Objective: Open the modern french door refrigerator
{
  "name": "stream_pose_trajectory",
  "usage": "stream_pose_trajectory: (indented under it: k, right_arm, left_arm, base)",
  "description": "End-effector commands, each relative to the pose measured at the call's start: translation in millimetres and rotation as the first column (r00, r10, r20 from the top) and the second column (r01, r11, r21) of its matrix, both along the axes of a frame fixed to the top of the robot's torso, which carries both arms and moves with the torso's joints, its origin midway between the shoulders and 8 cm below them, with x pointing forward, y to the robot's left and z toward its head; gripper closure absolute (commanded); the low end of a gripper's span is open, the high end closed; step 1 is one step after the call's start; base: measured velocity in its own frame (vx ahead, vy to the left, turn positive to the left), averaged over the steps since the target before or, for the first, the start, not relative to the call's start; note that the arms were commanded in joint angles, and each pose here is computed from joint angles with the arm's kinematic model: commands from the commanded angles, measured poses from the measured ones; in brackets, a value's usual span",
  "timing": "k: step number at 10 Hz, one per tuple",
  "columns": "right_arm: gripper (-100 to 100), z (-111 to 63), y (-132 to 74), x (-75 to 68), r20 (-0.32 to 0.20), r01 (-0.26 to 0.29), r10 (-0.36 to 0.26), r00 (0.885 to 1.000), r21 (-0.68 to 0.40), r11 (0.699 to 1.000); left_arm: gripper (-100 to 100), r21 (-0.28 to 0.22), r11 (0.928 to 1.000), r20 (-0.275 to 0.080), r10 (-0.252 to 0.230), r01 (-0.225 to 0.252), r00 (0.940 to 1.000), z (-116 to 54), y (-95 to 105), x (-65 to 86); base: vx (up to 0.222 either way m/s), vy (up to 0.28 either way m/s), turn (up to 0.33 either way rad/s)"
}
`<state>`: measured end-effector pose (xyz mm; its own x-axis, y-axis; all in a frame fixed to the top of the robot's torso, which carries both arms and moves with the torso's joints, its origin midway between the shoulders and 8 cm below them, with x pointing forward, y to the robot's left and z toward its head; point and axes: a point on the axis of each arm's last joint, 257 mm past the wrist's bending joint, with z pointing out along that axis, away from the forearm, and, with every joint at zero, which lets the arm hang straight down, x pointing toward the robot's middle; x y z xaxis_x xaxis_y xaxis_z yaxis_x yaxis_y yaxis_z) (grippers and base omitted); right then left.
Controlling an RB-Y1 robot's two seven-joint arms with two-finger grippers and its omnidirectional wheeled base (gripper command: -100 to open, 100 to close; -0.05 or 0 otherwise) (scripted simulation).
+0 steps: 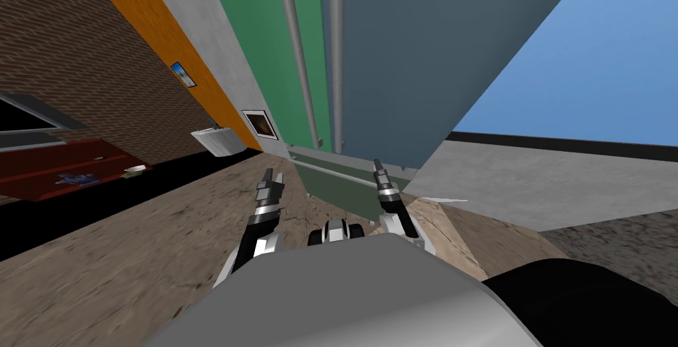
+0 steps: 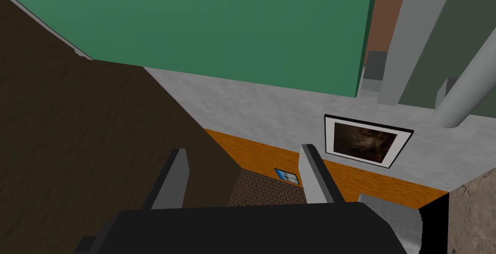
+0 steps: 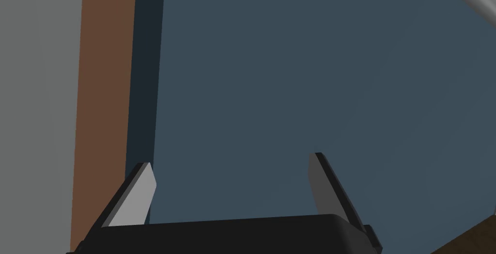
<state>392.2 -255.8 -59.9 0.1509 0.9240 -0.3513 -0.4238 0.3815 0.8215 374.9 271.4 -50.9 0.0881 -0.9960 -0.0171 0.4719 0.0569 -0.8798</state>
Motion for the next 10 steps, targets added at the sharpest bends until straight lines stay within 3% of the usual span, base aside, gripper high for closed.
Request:
stream_pose_trajectory:
  k: [1, 3, 6, 10]
  right_arm:
    - [-100, -9.4, 3, 4.7, -0.021, 0.017, -0.019, 1.0, -0.101, 0.995]
    - [-100, -20.1, 7, 11.1, -0.043, 0.032, -0.042, 0.998, -0.216, 0.976]
    - [-100, -25.6, 9, 14.5, -0.048, 0.048, -0.065, 0.997, -0.294, 0.954]
    - [-100, -43.0, 13, 24.7, -0.059, 0.075, -0.118, 0.991, -0.484, 0.872]
  left_arm:
    - [0, 0.0, 1.0, 0.0, 0.0, 0.0, 1.0, 0.0, 0.0, 0.0]
    - [0, 0.0, 1.0, 0.0, 0.0, 0.0, 1.0, 0.0, 0.0, 0.0]
    - [0, 0.0, 1.0, 0.0, 0.0, 0.0, 1.0, 0.0, 0.0, 0.0]
    - [0, 0.0, 1.0, 0.0, 0.0, 0.0, 1.0, 0.1, 0.0, 0.0]
  base:
    - [0.041, 0.113, -0.031]
    - [0.041, 0.122, -0.102]
    - [0.04, 0.093, -0.058]
    - [0.048, 0.125, -0.095]
